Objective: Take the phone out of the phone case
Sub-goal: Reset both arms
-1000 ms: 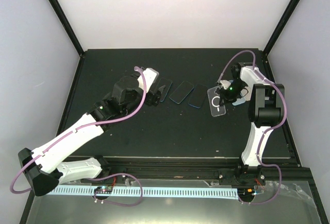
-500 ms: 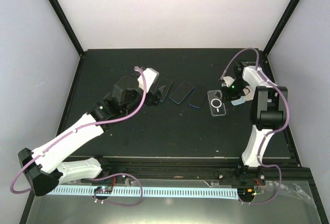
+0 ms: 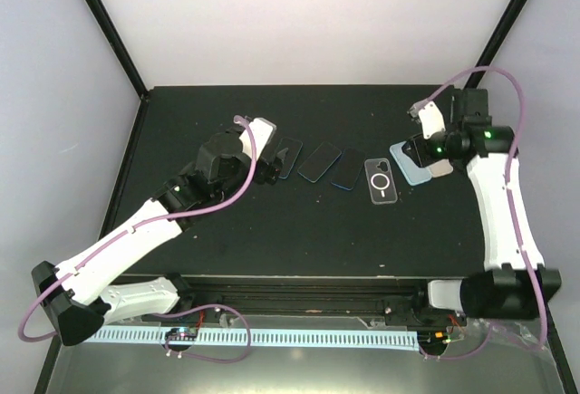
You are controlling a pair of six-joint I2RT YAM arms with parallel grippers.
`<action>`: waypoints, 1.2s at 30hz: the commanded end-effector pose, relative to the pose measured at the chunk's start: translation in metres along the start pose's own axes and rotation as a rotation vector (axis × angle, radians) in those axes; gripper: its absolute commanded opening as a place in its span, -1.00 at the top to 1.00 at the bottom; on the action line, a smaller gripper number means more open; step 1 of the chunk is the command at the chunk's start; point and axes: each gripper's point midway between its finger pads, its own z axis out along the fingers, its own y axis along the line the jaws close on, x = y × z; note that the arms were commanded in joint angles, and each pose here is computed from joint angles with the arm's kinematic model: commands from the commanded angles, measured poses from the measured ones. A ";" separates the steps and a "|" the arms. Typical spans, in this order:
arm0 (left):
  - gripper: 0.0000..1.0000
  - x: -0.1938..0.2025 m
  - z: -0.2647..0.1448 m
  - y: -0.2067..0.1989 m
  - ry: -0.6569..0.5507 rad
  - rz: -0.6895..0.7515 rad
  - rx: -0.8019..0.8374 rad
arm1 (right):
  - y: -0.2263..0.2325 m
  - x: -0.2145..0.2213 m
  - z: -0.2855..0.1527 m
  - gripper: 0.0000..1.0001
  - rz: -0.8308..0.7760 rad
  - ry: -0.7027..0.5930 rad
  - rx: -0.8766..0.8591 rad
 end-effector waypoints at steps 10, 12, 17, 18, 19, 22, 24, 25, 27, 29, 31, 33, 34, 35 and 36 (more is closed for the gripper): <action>-0.98 0.000 -0.023 0.057 0.074 -0.203 -0.219 | 0.014 -0.028 -0.096 -0.99 0.016 -0.642 0.221; -0.98 0.011 -0.022 0.067 0.118 -0.220 -0.239 | 0.018 -0.026 -0.105 -1.00 0.055 -0.745 0.223; -0.98 0.042 -0.025 0.088 0.111 -0.121 -0.344 | 0.017 -0.010 -0.096 -1.00 0.196 -0.869 0.186; -0.98 0.049 -0.029 0.093 0.101 -0.091 -0.373 | 0.019 -0.006 -0.091 -1.00 0.201 -0.866 0.174; -0.98 0.061 -0.032 0.098 0.092 -0.077 -0.406 | 0.019 -0.002 -0.088 -0.99 0.204 -0.861 0.172; -0.98 0.053 -0.047 0.103 0.000 -0.043 -0.426 | 0.020 0.005 -0.085 -1.00 0.199 -0.866 0.180; -0.98 0.051 -0.050 0.104 -0.031 -0.026 -0.432 | 0.022 0.005 -0.093 -1.00 0.218 -0.899 0.174; -0.98 0.053 -0.049 0.104 -0.031 -0.017 -0.429 | 0.023 0.005 -0.098 -0.99 0.235 -0.914 0.171; -0.98 0.056 -0.044 0.101 -0.012 -0.005 -0.412 | 0.022 0.005 -0.110 -0.99 0.277 -0.946 0.180; -0.98 0.052 -0.043 0.100 0.001 -0.009 -0.412 | 0.017 0.005 -0.121 -1.00 0.330 -0.978 0.204; -0.98 0.046 -0.051 0.103 -0.008 -0.041 -0.423 | 0.012 0.004 -0.128 -1.00 0.366 -0.993 0.229; -0.98 0.043 -0.059 0.106 -0.051 -0.058 -0.433 | 0.012 0.001 -0.131 -0.99 0.328 -0.991 0.246; -0.98 0.043 -0.061 0.106 -0.078 -0.056 -0.433 | 0.016 -0.002 -0.129 -1.00 0.275 -0.977 0.241; -0.98 0.042 -0.062 0.105 -0.111 -0.056 -0.432 | 0.020 -0.004 -0.126 -1.00 0.228 -0.957 0.231; -0.98 0.040 -0.064 0.106 -0.135 -0.062 -0.434 | 0.025 -0.005 -0.120 -1.00 0.185 -0.927 0.210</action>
